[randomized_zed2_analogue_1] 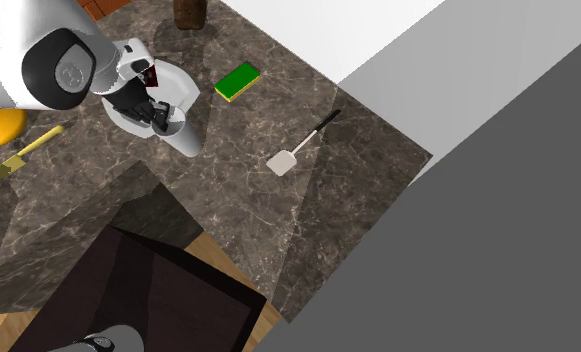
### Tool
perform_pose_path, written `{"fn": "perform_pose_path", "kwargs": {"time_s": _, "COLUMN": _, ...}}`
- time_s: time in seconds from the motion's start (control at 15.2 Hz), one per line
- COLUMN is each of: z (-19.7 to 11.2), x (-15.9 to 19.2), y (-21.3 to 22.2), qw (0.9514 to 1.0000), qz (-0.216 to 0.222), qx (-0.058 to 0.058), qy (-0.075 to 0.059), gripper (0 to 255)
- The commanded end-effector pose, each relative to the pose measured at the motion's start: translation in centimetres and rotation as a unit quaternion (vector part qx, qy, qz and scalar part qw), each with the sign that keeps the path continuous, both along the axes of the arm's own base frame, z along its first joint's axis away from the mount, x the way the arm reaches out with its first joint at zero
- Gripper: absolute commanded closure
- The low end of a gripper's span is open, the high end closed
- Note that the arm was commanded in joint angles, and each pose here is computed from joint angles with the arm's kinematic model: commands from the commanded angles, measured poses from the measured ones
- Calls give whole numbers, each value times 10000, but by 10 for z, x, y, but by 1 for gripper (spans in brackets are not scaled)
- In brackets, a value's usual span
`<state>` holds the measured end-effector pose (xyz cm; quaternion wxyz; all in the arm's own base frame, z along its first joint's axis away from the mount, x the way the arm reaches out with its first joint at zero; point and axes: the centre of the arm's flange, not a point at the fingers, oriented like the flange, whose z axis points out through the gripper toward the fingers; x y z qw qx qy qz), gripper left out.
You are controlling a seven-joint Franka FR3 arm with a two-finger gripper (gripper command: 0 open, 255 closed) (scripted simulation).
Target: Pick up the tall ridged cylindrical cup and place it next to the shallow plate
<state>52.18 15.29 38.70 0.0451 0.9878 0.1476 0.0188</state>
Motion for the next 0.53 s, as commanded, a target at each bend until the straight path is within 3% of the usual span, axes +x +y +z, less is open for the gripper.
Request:
{"fn": "perform_pose_path", "kwargs": {"time_s": 0.0, "z": -1, "x": 0, "y": 0, "qw": 10000, "qz": 0, "qx": 1, "qy": -3, "gripper": 255}}
{"fn": "perform_pose_path", "kwargs": {"time_s": 0.33, "z": -1, "x": 0, "y": 0, "qw": 10000, "qz": 0, "qx": 1, "qy": -3, "gripper": 255}}
{"fn": "perform_pose_path", "kwargs": {"time_s": 0.4, "z": -1, "x": 0, "y": 0, "qw": 10000, "qz": 0, "qx": 1, "qy": -3, "gripper": 0}}
{"fn": "perform_pose_path", "kwargs": {"time_s": 0.46, "z": -1, "x": 0, "y": 0, "qw": 10000, "qz": 0, "qx": 1, "qy": -3, "gripper": 0}}
